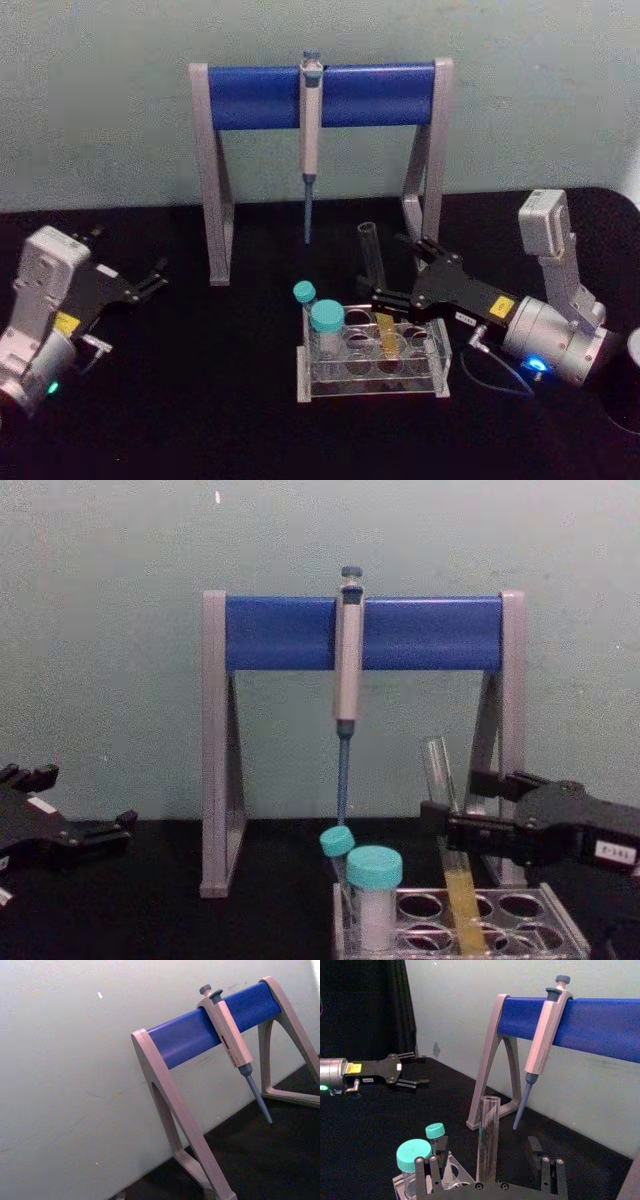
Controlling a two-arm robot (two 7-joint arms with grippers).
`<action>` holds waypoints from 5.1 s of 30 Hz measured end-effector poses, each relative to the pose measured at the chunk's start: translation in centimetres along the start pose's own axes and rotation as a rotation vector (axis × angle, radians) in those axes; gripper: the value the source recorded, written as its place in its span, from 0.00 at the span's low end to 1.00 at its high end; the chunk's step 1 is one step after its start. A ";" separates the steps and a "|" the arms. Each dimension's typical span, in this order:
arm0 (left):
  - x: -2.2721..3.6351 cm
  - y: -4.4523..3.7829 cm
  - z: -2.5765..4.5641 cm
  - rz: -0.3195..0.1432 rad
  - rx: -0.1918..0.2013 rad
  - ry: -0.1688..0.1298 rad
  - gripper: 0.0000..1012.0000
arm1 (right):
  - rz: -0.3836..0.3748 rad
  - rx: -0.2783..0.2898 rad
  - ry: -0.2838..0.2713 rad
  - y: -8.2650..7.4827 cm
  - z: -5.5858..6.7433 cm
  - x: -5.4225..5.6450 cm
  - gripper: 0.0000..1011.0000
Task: Pick up the test tube from the test tube rack, shake it, then place it back into the test tube rack.
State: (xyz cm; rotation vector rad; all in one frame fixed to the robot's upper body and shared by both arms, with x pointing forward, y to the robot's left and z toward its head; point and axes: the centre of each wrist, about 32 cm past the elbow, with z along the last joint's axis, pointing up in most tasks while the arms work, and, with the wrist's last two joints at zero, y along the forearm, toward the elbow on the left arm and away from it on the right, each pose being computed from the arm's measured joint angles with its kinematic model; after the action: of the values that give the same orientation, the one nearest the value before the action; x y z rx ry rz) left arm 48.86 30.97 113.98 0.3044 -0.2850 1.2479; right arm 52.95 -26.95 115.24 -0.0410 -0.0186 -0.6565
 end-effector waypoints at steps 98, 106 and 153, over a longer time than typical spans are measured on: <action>0.00 0.00 0.00 0.000 0.000 0.000 0.99 | -0.568 -0.147 -0.057 -2.0 0.6 -3.2 0.99; 0.00 0.00 0.00 0.000 0.000 0.000 0.99 | -0.568 -0.147 -0.057 -2.0 0.6 -3.2 0.99; 0.00 0.00 0.00 0.000 0.000 0.000 0.99 | -0.568 -0.147 -0.057 -2.0 0.6 -3.2 0.99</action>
State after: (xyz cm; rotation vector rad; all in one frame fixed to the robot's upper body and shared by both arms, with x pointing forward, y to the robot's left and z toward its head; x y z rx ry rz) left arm 48.86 30.97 113.98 0.3044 -0.2850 1.2480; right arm 49.17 -26.57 115.84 -0.2014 -0.0373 -1.2237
